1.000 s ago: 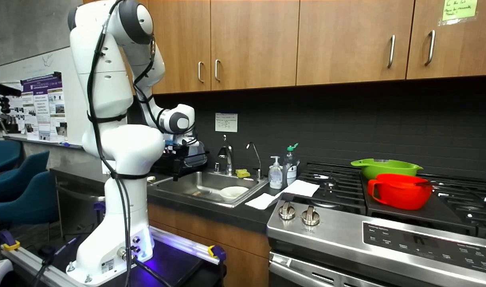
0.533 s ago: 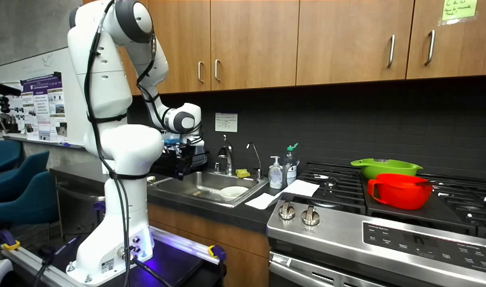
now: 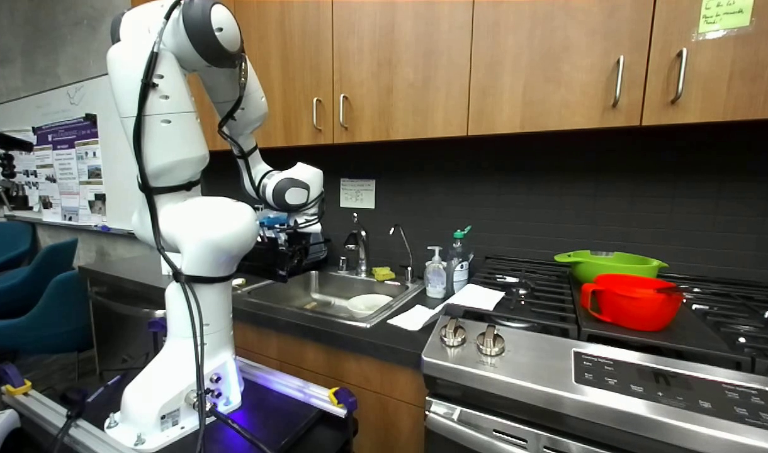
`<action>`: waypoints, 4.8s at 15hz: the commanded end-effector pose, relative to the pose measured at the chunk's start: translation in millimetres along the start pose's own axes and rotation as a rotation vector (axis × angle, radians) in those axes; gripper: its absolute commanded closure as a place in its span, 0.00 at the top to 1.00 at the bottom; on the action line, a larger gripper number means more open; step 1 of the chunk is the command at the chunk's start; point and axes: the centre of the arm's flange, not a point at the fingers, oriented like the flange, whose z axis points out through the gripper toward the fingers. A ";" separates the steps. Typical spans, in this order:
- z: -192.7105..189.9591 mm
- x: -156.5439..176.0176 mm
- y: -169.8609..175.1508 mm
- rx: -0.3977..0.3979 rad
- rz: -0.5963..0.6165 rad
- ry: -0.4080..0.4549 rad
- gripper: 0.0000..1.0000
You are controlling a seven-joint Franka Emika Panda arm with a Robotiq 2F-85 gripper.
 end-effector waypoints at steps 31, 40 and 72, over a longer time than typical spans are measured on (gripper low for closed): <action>-26.2 87.6 26.3 -0.016 0.300 -0.082 1.00; -40.5 139.1 46.2 -0.006 0.373 -0.036 1.00; -82.2 282.6 57.9 -0.335 -0.390 -0.029 1.00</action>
